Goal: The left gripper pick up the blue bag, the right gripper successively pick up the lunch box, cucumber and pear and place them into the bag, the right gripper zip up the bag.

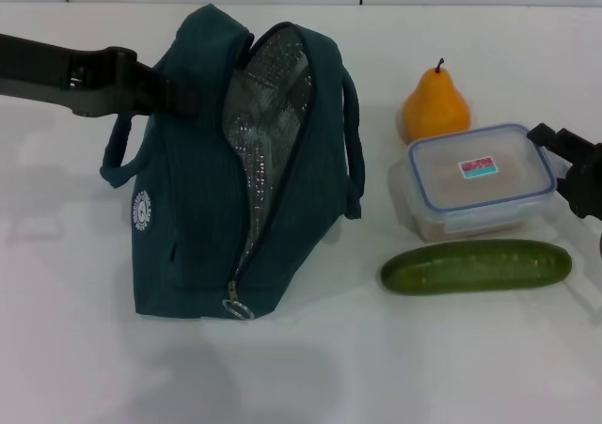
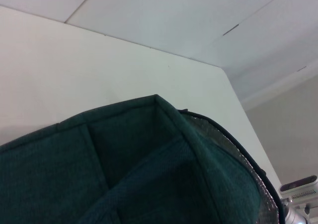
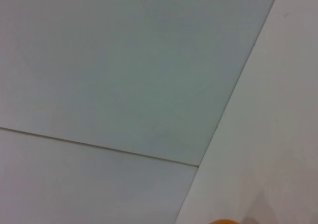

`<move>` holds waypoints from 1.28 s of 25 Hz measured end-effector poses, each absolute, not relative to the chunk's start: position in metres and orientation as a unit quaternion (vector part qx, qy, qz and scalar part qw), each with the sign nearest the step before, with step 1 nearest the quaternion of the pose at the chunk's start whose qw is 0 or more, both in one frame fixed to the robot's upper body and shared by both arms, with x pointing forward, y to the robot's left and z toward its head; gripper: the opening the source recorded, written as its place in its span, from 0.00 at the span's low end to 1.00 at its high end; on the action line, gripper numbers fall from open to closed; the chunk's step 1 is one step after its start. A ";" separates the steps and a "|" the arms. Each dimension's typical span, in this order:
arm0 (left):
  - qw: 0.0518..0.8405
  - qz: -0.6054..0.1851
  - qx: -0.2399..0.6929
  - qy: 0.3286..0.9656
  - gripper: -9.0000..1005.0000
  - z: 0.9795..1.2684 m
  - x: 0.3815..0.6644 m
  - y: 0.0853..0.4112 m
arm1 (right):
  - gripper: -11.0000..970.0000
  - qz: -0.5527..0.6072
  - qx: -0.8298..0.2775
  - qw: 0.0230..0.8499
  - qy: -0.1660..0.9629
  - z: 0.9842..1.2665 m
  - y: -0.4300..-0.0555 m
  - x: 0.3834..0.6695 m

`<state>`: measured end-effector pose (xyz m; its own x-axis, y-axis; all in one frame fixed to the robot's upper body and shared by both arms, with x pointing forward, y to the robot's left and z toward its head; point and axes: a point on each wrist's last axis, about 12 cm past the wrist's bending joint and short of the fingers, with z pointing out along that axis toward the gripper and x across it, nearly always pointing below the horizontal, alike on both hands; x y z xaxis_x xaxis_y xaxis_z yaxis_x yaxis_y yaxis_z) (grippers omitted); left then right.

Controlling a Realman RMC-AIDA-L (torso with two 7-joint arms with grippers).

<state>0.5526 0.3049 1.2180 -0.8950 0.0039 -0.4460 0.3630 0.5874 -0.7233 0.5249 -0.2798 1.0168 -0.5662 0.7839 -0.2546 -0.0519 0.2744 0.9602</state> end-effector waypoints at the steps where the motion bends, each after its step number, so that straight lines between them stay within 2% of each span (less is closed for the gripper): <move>1: 0.203 -0.442 0.106 0.867 0.05 1.218 0.553 0.305 | 0.62 0.542 0.261 0.384 0.700 1.017 -0.279 0.525; 2: 0.203 -0.442 0.107 0.868 0.05 1.218 0.552 0.305 | 0.60 0.542 0.261 0.384 0.700 1.016 -0.279 0.525; 5: 0.202 -0.441 0.108 0.868 0.05 1.218 0.552 0.305 | 0.39 0.542 0.260 0.383 0.701 1.016 -0.279 0.524; 10: 0.201 -0.442 0.108 0.868 0.05 1.218 0.552 0.305 | 0.23 0.540 0.258 0.385 0.702 1.016 -0.279 0.525; 32: 0.203 -0.441 0.109 0.867 0.05 1.220 0.553 0.305 | 0.21 0.555 0.221 0.422 0.682 1.027 -0.282 0.523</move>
